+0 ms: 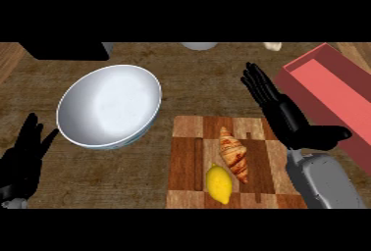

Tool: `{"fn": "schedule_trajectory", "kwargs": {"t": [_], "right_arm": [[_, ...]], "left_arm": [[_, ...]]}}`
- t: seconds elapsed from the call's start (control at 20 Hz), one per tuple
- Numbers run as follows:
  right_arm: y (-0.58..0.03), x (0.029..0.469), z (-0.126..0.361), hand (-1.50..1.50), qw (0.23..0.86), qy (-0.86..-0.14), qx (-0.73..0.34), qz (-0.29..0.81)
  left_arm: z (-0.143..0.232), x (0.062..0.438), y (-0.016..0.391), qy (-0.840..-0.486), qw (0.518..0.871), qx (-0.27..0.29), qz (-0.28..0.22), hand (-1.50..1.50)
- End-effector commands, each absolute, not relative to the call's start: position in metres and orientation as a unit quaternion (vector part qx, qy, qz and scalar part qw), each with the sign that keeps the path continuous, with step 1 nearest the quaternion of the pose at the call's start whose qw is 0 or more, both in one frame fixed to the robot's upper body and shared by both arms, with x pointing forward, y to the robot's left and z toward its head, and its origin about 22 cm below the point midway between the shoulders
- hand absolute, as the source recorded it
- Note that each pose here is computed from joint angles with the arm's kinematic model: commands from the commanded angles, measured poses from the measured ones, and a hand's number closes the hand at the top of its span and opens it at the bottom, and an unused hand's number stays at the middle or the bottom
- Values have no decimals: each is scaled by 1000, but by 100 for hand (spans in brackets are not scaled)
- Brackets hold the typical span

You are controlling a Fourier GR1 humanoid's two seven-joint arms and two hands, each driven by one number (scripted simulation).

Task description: Pick the croissant from the cutting board and place it in the cardboard box

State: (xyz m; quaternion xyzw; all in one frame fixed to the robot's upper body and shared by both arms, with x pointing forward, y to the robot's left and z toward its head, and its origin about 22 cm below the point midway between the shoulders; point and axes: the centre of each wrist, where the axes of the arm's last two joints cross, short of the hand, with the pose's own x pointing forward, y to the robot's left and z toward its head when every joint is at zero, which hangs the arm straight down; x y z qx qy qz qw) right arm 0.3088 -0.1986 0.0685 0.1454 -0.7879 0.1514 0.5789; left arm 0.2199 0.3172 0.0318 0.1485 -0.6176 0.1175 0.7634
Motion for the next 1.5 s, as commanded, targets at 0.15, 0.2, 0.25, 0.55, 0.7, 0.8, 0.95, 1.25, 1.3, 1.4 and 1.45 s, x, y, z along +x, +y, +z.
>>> {"fn": "schedule_trajectory", "kwargs": {"t": [0.15,0.2,0.25,0.55,0.7,0.8,0.95,1.25,1.3,1.4,1.45], "right_arm": [[-274,315,110,150,562,-817,-69,108],[-284,308,118,150,560,-814,-115,98],[-305,310,140,150,547,-817,-159,87],[-323,278,101,-150,499,-758,-349,232],[-316,261,127,-150,481,-755,-330,300],[-310,262,155,-150,478,-728,-344,352],[-300,258,178,-150,499,-646,-375,439],[-254,237,191,-150,567,-518,-335,546],[-240,237,201,-150,568,-516,-339,545],[-227,234,216,-150,587,-507,-325,540],[-212,227,221,-150,581,-517,-315,544]], "left_arm": [[59,237,300,-682,718,105,88,0],[62,231,302,-696,706,106,80,0],[68,240,302,-702,701,101,78,0],[59,249,261,-702,709,37,57,0],[59,250,273,-692,719,41,53,0],[41,244,273,-691,720,35,51,0],[42,248,271,-696,715,44,45,0],[59,257,275,-697,714,38,46,0],[55,260,261,-700,712,27,49,0],[54,262,258,-698,714,21,53,0],[66,270,259,-697,715,31,48,0]]}}
